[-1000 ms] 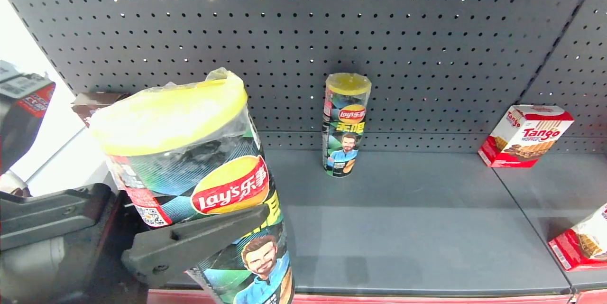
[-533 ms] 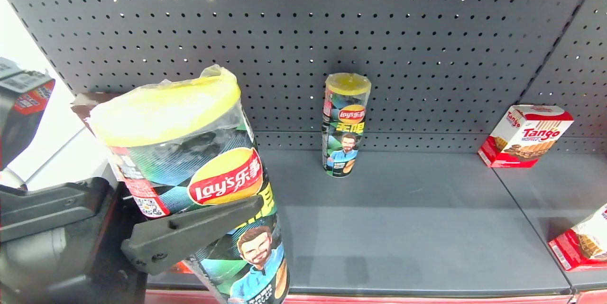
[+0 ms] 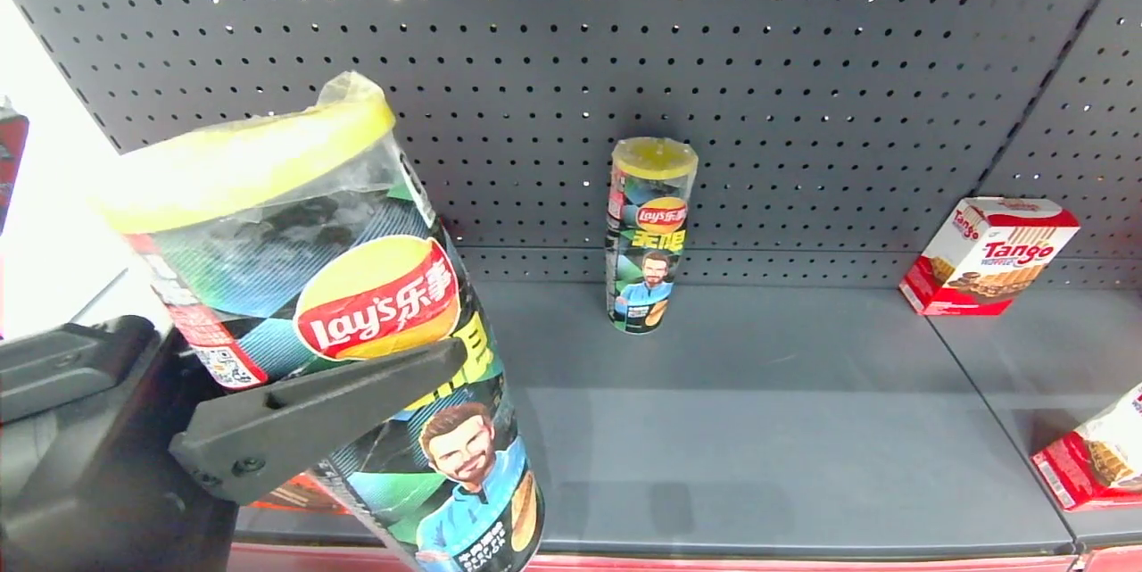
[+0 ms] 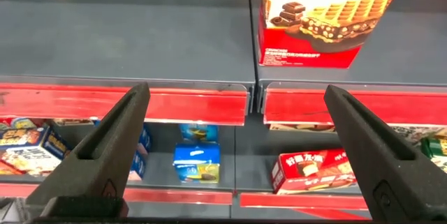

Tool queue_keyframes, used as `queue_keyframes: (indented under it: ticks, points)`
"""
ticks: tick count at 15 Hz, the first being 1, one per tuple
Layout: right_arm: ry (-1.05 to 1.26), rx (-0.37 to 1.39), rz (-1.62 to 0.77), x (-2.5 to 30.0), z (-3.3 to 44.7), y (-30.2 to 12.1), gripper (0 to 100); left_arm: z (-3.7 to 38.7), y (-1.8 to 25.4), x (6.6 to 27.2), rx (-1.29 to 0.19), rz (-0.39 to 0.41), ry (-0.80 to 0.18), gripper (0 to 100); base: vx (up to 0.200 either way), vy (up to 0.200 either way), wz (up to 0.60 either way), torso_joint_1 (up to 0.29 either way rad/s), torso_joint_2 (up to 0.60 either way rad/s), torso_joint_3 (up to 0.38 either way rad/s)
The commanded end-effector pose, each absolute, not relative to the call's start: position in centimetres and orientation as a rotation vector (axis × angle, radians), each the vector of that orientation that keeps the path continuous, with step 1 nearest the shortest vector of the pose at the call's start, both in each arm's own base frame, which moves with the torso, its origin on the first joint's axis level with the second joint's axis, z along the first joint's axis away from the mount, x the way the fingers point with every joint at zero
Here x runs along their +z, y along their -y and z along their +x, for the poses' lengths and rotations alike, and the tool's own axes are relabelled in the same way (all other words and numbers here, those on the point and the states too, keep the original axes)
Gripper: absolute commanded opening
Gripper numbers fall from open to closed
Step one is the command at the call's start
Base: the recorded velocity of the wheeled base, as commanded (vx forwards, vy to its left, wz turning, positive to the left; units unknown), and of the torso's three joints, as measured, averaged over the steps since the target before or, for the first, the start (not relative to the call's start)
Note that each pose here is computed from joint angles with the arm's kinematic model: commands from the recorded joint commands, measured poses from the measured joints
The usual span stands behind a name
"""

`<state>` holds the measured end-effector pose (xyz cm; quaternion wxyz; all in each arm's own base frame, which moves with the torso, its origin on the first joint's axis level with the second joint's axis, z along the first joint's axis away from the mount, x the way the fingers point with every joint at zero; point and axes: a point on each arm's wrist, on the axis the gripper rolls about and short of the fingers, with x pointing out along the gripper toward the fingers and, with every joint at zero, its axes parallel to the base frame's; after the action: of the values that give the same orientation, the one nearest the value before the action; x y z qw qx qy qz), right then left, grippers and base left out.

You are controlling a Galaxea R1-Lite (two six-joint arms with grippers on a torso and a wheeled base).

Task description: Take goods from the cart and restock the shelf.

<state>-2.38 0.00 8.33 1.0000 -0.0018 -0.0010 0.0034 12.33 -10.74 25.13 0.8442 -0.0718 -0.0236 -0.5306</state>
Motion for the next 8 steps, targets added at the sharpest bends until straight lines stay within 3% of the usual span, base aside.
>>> queue_keyframes:
  ticks: [1, 5, 8]
  points:
    - [-0.009, 0.089, 0.031, 18.0, -0.4, -0.1, 100, 12.2, 10.4, 25.0, -1.111, -0.151, 0.049, 0, 0.000, 0.000, 0.00, 0.000, 0.00, 0.000]
    - [-0.051, 0.401, -0.075, 25.3, 5.0, -1.5, 100, 11.4, 9.9, 23.2, -1.114, -0.144, 0.001, 0, 0.000, 0.000, 0.00, 0.000, 0.00, 0.000]
    - [-0.125, 0.584, -0.105, 25.9, 9.9, -4.2, 100, 11.5, 9.9, 23.6, -1.111, -0.146, 0.016, 0, 0.000, 0.000, 0.00, 0.000, 0.00, 0.000]
